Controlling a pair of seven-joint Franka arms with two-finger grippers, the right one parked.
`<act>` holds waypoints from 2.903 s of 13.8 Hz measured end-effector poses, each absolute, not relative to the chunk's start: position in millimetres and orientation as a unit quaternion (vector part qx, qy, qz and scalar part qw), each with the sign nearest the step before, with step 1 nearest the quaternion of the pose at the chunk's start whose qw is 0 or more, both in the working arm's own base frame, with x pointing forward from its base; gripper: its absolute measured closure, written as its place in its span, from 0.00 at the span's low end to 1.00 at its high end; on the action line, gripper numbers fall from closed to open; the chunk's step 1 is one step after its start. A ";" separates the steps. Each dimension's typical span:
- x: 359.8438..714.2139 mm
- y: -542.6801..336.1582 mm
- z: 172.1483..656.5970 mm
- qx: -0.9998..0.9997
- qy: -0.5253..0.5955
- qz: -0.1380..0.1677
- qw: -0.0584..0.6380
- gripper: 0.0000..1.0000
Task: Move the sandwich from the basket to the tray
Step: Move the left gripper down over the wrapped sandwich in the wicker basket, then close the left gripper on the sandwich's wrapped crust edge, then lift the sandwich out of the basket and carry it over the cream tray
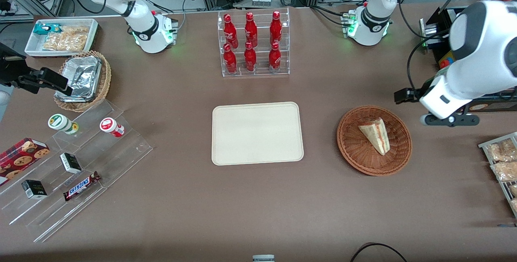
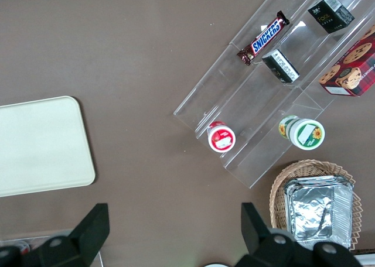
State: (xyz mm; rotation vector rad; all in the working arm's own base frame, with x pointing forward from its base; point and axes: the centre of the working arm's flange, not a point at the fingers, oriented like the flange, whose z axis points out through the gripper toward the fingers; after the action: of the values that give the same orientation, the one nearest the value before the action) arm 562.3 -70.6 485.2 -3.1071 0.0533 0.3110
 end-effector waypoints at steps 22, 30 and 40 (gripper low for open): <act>523.4 -68.4 292.6 -0.960 -0.278 0.026 0.009 0.00; 524.9 -79.2 254.4 -0.959 -0.280 0.032 0.011 0.00; 530.2 -80.0 263.6 -0.965 -0.259 0.025 0.007 0.76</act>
State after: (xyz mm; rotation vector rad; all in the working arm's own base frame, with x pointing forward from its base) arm 530.2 -80.0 263.6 -3.0194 -0.8115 0.0786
